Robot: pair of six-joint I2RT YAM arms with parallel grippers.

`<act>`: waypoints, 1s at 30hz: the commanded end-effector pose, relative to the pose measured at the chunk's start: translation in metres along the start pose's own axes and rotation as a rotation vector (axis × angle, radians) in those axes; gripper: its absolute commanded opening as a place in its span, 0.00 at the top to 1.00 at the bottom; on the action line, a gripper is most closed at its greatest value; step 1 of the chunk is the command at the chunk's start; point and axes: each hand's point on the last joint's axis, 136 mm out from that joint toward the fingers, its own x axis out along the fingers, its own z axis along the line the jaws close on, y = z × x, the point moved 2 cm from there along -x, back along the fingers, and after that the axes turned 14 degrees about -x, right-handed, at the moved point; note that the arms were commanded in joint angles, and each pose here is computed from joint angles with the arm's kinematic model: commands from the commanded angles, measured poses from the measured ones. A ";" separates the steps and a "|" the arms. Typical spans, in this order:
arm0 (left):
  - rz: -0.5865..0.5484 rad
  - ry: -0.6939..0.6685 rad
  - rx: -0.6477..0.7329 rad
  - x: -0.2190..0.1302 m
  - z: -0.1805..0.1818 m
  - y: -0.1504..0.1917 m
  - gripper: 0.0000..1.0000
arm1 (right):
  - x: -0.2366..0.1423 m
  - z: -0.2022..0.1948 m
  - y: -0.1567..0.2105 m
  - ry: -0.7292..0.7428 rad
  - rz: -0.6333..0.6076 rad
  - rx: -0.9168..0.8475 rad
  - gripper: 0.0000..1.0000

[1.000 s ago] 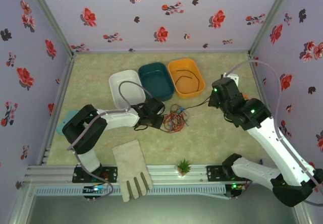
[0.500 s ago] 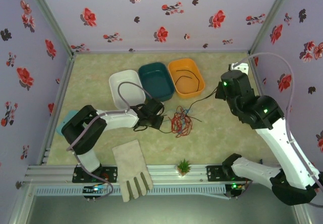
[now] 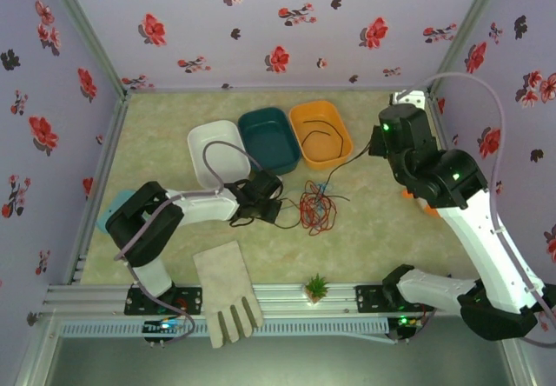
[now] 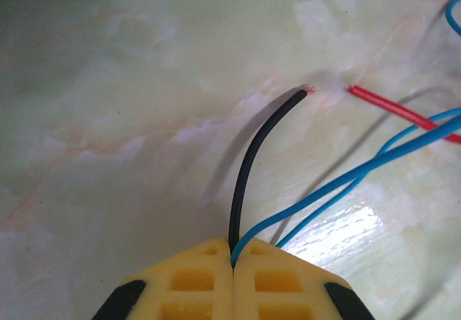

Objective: Untangle the cables

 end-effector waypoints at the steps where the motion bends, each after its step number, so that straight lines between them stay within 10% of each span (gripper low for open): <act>1: -0.011 -0.012 0.028 -0.011 0.005 0.004 1.00 | -0.009 -0.005 -0.014 -0.010 -0.058 0.025 1.00; 30: 0.041 -0.130 0.035 -0.040 0.055 0.049 1.00 | -0.083 -0.077 -0.091 0.216 -0.234 -0.035 1.00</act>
